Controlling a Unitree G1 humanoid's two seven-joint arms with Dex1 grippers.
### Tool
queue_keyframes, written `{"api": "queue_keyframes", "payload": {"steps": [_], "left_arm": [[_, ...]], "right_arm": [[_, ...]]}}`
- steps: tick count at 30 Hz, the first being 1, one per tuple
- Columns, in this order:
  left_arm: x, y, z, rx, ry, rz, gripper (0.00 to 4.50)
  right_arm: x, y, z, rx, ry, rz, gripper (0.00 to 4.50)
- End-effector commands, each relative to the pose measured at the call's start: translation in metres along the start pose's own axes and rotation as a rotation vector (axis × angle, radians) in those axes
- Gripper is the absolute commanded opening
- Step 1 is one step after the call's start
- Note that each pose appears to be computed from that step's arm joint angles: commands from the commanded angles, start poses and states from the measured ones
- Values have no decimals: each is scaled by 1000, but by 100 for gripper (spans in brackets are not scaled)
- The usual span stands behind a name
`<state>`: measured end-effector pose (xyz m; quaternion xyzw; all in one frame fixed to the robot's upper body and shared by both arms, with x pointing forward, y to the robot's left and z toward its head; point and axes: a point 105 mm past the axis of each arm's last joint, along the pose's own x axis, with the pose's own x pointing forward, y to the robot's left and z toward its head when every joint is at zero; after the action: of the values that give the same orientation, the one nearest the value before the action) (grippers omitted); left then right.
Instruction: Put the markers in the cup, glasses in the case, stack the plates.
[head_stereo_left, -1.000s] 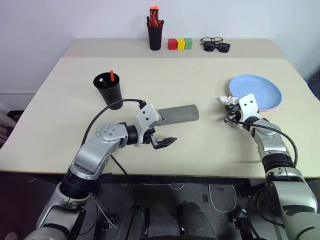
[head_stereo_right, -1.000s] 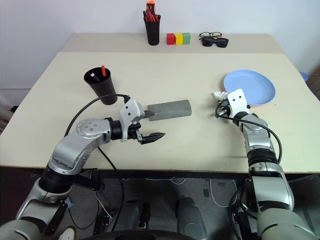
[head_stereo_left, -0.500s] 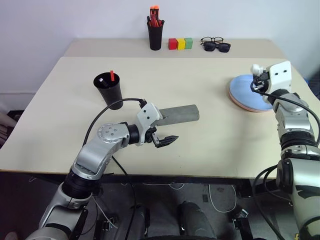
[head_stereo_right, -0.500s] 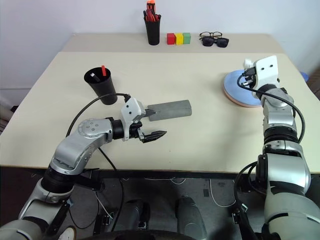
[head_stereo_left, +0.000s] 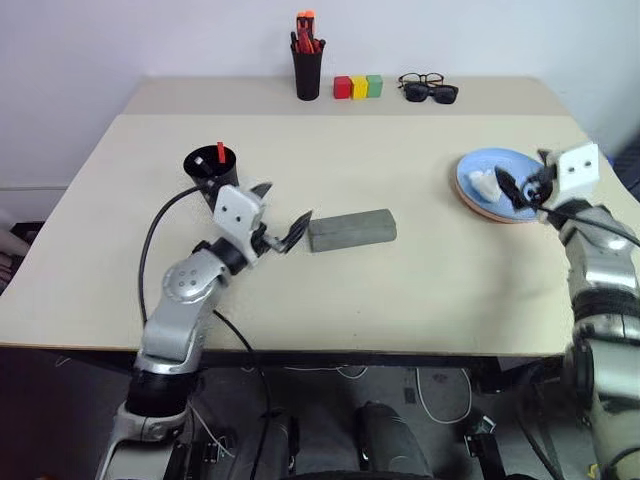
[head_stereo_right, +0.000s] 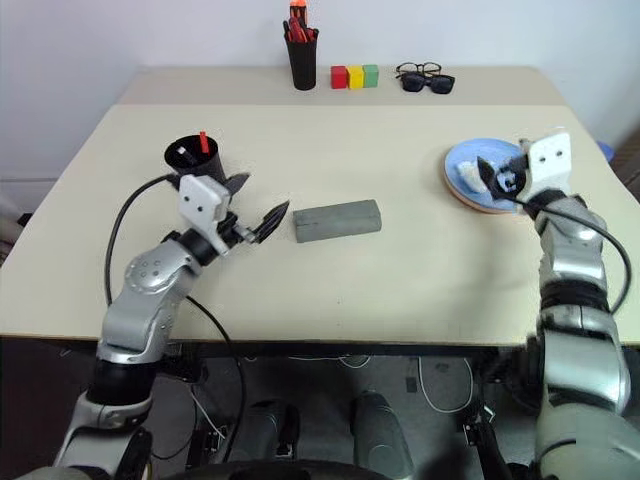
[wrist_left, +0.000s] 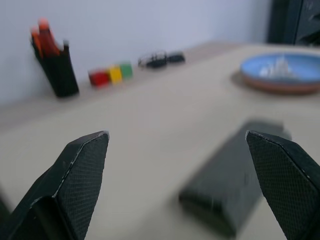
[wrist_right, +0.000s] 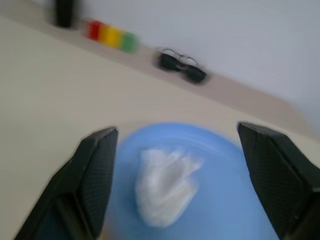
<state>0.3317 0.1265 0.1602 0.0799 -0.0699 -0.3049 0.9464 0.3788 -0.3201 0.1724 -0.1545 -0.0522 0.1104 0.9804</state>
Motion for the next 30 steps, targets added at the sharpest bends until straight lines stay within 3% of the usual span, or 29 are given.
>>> {"api": "queue_keyframes", "payload": {"steps": [1, 8, 14, 30], "left_arm": [[-24, -8, -6, -47, -24, -131, 450], [-70, 1, -22, -10, 20, -166, 450], [-94, 15, -19, -18, 34, -101, 450], [-97, 6, -24, -45, 54, -73, 450]], "right_arm": [[-38, 20, 13, 12, -30, 121, 385], [-118, 50, -19, 40, 118, 217, 385], [-152, 36, -21, 59, 145, 153, 385], [-138, 34, -25, 11, 131, 167, 385]]}}
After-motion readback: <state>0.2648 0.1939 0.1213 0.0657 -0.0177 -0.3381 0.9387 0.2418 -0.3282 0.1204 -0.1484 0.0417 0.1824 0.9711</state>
